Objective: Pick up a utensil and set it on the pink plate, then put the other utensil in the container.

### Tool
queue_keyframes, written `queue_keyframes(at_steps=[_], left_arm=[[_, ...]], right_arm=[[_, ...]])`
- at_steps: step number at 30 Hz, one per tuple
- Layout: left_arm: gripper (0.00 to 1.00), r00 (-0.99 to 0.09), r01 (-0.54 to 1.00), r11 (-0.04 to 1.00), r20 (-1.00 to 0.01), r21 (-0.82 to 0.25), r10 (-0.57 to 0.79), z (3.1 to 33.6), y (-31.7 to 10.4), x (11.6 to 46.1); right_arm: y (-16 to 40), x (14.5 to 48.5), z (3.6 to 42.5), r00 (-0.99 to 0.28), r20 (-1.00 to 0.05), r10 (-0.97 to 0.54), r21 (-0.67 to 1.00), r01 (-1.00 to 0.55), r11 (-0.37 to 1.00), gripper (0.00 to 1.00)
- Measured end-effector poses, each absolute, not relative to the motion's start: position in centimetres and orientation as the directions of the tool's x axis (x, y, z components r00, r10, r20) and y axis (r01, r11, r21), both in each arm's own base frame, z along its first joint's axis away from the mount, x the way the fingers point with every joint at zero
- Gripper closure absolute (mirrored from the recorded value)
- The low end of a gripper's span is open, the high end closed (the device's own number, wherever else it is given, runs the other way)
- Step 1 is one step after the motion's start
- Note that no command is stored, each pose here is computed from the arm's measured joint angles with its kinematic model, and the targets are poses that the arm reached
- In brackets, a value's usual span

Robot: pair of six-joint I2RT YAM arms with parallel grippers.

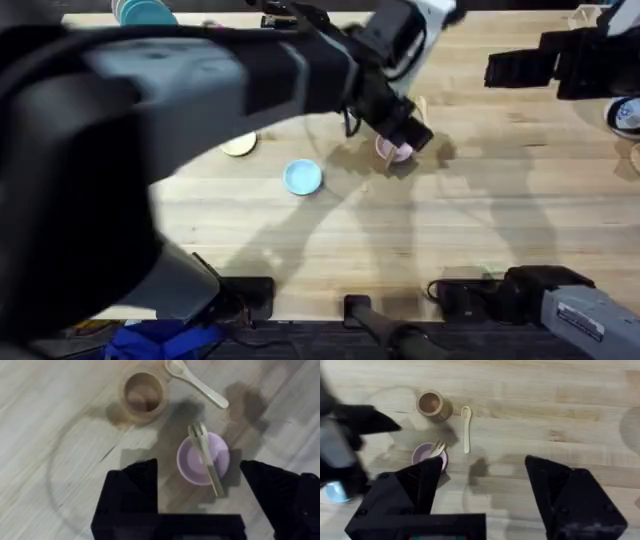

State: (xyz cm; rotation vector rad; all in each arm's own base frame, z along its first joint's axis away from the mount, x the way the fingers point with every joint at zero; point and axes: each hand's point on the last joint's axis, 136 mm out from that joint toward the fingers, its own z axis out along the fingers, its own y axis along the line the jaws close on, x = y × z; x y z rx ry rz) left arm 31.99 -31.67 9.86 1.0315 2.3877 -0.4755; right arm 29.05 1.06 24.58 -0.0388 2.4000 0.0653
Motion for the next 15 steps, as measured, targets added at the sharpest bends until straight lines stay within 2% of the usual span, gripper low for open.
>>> queue_keyframes(at_steps=[7,15], left_arm=[[0.006,-0.616,0.688,0.719,-0.606,-0.101,0.504,16.8,-26.7,31.8],[0.006,-0.672,0.574,0.814,-0.623,-0.095,0.401,20.8,-19.7,32.0]], right_arm=[[1.1,29.1,24.6,-0.738,-0.675,-0.010,0.036,-0.046,0.998,0.003],[1.1,29.1,24.6,-0.738,-0.675,-0.010,0.036,-0.047,0.998,0.003]])
